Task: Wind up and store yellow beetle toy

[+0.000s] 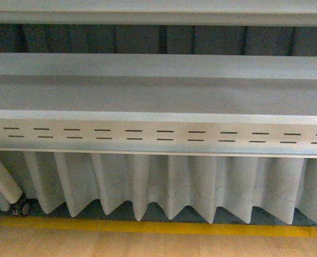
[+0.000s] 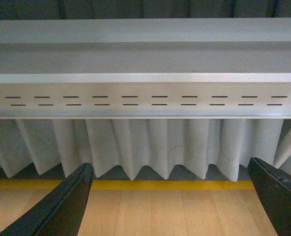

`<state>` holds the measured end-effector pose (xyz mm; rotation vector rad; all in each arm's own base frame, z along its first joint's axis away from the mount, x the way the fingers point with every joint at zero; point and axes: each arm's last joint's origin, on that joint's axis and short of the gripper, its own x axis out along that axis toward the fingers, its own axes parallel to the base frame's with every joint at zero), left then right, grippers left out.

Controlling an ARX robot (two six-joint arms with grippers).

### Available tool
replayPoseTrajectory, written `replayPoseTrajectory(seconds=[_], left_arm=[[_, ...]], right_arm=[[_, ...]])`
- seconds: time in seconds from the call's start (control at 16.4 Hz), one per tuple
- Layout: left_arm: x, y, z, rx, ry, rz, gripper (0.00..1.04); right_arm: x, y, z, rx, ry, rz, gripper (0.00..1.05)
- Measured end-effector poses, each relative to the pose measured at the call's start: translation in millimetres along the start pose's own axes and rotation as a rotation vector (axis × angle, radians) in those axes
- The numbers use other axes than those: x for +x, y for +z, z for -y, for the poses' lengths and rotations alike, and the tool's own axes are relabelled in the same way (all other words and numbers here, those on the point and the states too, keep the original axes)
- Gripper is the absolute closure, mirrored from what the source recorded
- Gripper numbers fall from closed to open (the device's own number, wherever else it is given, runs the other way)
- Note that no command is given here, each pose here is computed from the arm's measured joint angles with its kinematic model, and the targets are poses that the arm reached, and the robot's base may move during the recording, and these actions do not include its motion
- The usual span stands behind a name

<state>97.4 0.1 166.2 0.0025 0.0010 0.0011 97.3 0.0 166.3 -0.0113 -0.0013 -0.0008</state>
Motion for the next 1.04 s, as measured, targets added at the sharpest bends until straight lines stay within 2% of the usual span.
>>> replayPoseTrajectory(seconds=[1.04], left_arm=[[0.0, 0.0, 0.0, 0.0, 0.0, 0.0, 0.07]], right_arm=[[0.0, 0.2, 0.0, 0.0, 0.0, 0.001, 0.07]])
